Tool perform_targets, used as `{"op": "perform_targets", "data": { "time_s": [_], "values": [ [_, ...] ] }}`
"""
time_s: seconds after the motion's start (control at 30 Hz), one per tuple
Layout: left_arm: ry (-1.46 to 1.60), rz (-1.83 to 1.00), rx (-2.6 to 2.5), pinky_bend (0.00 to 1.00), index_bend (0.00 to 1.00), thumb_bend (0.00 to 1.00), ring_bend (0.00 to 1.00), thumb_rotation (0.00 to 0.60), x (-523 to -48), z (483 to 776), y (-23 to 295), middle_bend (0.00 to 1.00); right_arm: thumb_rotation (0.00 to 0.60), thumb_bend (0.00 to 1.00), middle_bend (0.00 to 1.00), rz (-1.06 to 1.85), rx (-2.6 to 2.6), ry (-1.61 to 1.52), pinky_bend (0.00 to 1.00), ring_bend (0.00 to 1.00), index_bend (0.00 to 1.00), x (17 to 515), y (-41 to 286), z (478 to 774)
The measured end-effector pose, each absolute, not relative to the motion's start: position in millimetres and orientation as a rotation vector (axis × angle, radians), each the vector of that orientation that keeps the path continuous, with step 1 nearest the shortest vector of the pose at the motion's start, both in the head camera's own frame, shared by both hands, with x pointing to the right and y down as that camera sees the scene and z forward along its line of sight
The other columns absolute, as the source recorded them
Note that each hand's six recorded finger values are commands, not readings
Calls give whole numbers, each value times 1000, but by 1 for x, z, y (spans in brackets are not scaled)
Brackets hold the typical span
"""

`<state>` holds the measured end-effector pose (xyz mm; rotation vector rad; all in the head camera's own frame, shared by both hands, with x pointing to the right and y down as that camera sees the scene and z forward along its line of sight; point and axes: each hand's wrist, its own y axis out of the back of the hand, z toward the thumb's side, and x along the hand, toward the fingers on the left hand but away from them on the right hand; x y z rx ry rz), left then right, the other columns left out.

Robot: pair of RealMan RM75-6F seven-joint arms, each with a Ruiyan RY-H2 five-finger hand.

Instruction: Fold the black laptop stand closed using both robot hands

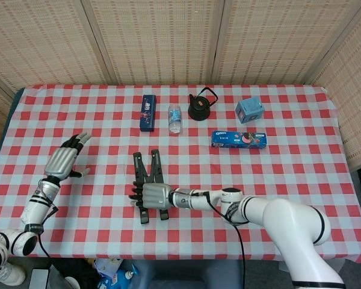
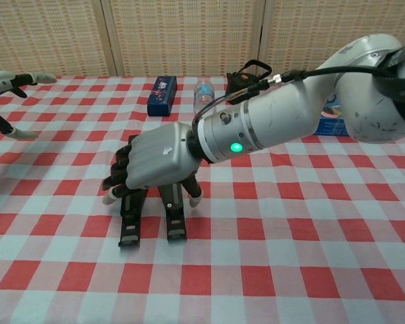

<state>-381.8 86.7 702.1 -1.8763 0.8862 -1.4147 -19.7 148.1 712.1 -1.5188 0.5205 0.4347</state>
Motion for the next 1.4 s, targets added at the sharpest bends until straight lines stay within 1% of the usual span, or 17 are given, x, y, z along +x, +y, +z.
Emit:
{"op": "perform_targets", "data": {
  "time_s": [0.3,0.4,0.5,0.63,1.0,1.1,1.2,1.3,1.4],
  "values": [
    [894,-1425,-1873,151,0,222,0,600,-388,703,87,0,600,2,31,436,-1529,519,0,0,0,-24,147,720],
    [893,-1429,-1873,151,0,223,0,600,-389,704,88,0,600,14,56,433,-1531,522,0,0,0,-27,148,722],
    [892,-1431,-1873,151,0,223,0,600,-390,704,89,0,600,26,102,430,-1537,520,0,0,13,-28,149,722],
    [895,-1431,-1874,151,0,223,0,600,-390,704,89,0,600,64,167,427,-1545,517,0,0,93,-28,150,724],
    [890,-1438,-1873,151,0,223,0,600,-392,705,90,0,600,150,280,430,-1554,509,0,0,236,-27,148,727],
    [889,-1436,-1874,151,0,223,0,600,-391,705,91,0,600,173,322,426,-1560,502,17,3,291,-27,148,727],
    [890,-1435,-1873,151,0,223,0,600,-392,705,90,0,600,193,364,414,-1570,491,47,34,353,-27,149,726],
    [887,-1436,-1873,151,0,223,0,600,-392,705,91,0,600,201,386,408,-1579,482,61,58,384,-26,149,726],
    [881,-1437,-1873,151,0,222,0,600,-392,705,92,0,600,206,393,406,-1587,474,67,67,393,-25,148,725]
  ]
}}
